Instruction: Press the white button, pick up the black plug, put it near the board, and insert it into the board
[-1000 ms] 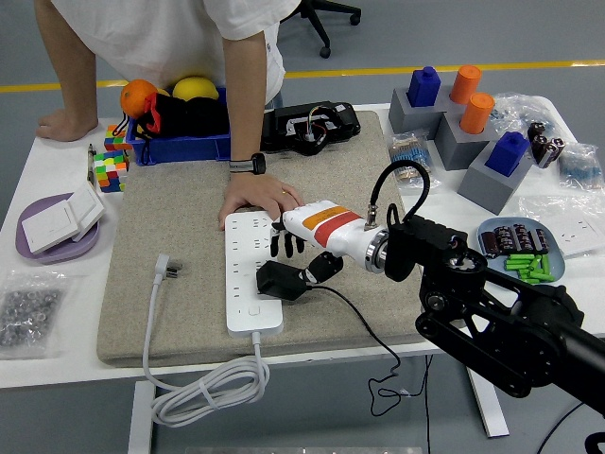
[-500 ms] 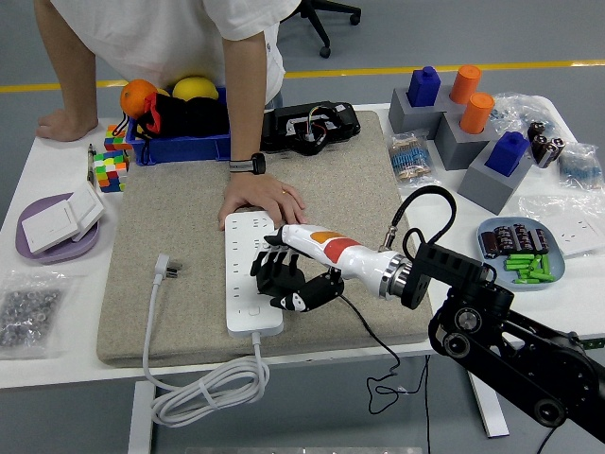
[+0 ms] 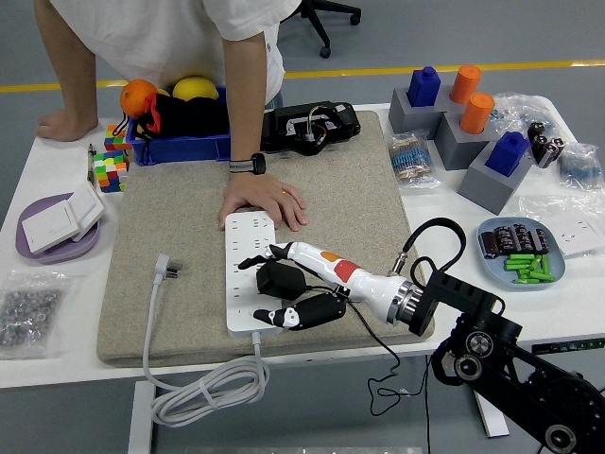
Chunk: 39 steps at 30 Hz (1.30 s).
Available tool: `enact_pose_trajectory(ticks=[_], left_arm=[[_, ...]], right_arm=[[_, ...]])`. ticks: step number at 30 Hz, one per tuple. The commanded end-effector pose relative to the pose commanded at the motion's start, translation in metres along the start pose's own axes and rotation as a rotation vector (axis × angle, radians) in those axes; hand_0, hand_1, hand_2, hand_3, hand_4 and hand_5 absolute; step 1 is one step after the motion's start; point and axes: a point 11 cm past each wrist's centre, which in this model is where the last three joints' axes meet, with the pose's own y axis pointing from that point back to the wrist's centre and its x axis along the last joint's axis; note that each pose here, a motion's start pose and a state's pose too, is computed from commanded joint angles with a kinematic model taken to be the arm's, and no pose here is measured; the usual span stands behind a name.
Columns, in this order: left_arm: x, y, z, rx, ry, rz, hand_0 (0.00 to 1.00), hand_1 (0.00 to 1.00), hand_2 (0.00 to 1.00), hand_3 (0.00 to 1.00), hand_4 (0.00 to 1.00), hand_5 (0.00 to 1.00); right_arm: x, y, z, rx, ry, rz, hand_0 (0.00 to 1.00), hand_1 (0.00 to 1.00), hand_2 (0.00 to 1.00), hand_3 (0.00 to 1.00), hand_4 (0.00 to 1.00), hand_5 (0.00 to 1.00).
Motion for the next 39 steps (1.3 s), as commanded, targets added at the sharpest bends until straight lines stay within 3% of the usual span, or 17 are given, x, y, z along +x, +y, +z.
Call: enact_pose_trajectory(ticks=[2, 3, 22, 39], left_arm=[[0.0, 0.0, 0.002, -0.004, 0.006, -0.001, 0.779, 0.729, 0.681, 0.762, 0.497, 0.485], [0.0, 0.0, 0.002, -0.005, 0.008, -0.002, 0.779, 0.729, 0.681, 0.762, 0.497, 0.485], [0.0, 0.001, 0.004, -0.008, 0.002, 0.0, 0.779, 0.728, 0.681, 0.763, 0.497, 0.485], [0.001, 0.001, 0.005, -0.01, 0.001, 0.001, 0.779, 0.727, 0.681, 0.762, 0.499, 0.487]], right_arm=[[0.0, 0.002, 0.004, -0.015, -0.002, 0.001, 0.897, 0.858, 0.815, 0.791, 0.797, 0.334], [0.0, 0.003, 0.005, -0.02, -0.002, 0.002, 0.913, 0.863, 0.824, 0.8, 0.801, 0.382], [-0.007, 0.006, 0.031, -0.099, 0.033, -0.003, 0.91, 0.857, 0.812, 0.787, 0.803, 0.415], [-0.013, -0.007, 0.026, -0.074, 0.067, -0.044, 0.906, 0.85, 0.807, 0.781, 0.797, 0.399]])
